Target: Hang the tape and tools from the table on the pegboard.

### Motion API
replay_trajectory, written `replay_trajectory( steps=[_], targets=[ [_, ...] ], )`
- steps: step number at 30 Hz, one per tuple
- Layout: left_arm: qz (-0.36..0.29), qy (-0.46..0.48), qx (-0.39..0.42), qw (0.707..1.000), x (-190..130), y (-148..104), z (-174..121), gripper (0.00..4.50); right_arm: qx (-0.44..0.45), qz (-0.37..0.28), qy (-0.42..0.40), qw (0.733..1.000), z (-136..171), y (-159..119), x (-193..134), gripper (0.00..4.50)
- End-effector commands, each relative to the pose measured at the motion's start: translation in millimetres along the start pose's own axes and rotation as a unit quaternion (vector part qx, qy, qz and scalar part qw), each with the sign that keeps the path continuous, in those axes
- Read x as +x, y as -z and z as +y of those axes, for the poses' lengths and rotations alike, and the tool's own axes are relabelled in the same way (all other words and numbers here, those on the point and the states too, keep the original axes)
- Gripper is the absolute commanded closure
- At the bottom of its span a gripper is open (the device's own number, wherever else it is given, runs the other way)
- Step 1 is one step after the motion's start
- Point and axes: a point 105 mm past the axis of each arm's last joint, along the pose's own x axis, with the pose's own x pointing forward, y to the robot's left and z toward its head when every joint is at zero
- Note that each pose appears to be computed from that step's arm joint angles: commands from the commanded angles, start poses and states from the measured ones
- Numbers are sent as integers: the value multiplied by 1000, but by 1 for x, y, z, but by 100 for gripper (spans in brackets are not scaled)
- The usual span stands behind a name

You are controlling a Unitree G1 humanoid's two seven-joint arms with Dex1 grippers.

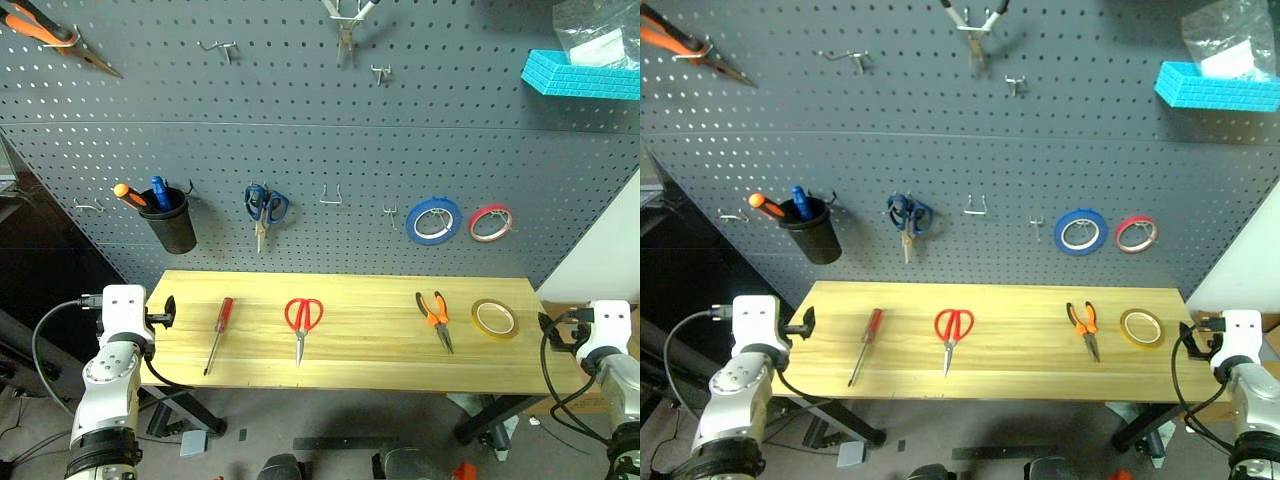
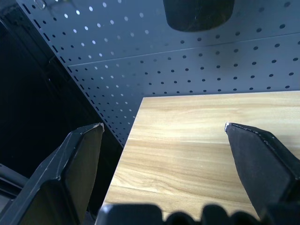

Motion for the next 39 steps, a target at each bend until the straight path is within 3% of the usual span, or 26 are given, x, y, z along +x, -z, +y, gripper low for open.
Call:
replay_trajectory(
  steps=[1, 12, 18, 22, 28, 31, 34, 39],
  targets=[
    [-33, -12, 12, 999, 1, -18, 10, 3, -6, -31, 8, 999, -7, -20, -1, 0],
    [8, 9, -22, 1000, -2, -7, 8, 3, -2, -27, -2, 1000, -1, -18, -1, 0],
    [4, 30, -35, 999, -4, -17, -3, 3, -8, -22, -28, 999, 11, -19, -4, 0],
    [0, 38, 10, 999, -8, -26, -23, 3, -35, -17, -55, 998, 26, -22, -7, 0],
    [-30, 139, -24, 990, -16, -52, -75, 3, -43, -16, -84, 995, 44, -37, -10, 0],
    [-81, 251, 26, 964, -30, -86, -118, 3, -40, -8, -113, 993, 61, -47, -10, 0],
    [-108, 310, 59, 943, -43, -101, -133, 3, -45, 4, -123, 991, 70, -51, -12, 0],
    [-154, 468, 114, 863, -83, -129, -181, 3, -57, 37, -145, 987, 81, -60, 1, 0]
  ],
)
